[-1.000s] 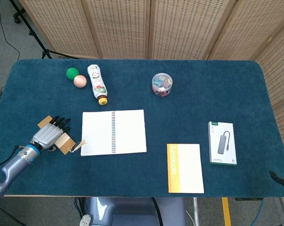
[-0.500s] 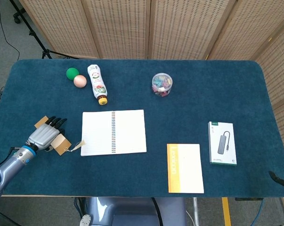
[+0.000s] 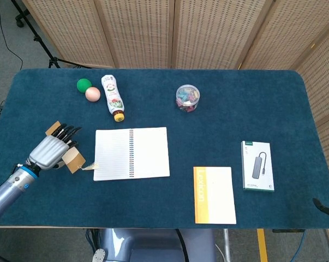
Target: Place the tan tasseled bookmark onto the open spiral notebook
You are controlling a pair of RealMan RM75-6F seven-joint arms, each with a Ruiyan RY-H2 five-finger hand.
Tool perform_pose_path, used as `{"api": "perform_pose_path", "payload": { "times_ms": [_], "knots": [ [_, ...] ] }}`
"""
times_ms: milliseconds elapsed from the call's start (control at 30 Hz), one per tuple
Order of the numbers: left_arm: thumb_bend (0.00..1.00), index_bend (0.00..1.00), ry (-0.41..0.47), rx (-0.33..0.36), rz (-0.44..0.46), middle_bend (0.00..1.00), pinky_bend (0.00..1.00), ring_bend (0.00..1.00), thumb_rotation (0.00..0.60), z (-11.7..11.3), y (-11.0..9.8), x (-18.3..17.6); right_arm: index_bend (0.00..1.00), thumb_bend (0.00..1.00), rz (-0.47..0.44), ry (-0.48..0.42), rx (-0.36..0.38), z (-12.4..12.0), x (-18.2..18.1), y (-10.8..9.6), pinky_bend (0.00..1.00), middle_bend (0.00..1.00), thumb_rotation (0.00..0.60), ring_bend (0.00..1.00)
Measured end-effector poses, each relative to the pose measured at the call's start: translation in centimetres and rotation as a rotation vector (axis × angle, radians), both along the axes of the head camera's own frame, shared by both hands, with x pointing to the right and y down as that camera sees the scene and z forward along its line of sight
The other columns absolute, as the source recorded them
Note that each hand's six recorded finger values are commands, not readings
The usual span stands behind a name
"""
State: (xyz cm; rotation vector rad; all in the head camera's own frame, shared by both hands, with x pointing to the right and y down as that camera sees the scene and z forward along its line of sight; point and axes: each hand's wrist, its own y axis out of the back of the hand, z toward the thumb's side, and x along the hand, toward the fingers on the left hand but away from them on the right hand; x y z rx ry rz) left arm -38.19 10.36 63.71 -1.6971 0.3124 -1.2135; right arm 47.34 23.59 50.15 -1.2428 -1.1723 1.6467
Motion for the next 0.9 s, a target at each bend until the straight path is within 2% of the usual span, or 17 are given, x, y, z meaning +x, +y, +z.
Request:
{"api": "perform_pose_path", "payload": {
  "times_ms": [233, 467, 700, 900],
  "knots": [
    [0.43, 0.55, 0.100, 0.073, 0.131, 0.00, 0.00, 0.00, 0.600, -4.6, 0.9, 4.9, 0.00, 0.00, 0.003, -0.007, 0.005, -0.2, 0.1, 0.0, 0.00, 0.00, 0.600, 0.00],
    [0.42, 0.55, 0.175, 0.104, 0.266, 0.00, 0.00, 0.00, 0.600, -6.9, 2.0, 10.2, 0.00, 0.00, 0.013, -0.006, 0.007, -0.3, 0.3, -0.1, 0.00, 0.00, 0.600, 0.00],
    [0.41, 0.55, 0.184, 0.089, 0.355, 0.00, 0.00, 0.00, 0.600, -5.4, 2.6, 14.5, 0.00, 0.00, 0.022, 0.006, -0.016, 0.4, 0.7, -0.1, 0.00, 0.00, 0.600, 0.00],
    [0.39, 0.55, 0.151, 0.068, 0.474, 0.00, 0.00, 0.00, 0.600, -1.2, 2.7, 18.9, 0.00, 0.00, 0.059, 0.034, -0.027, 0.9, 1.8, -0.4, 0.00, 0.00, 0.600, 0.00]
  ]
}}
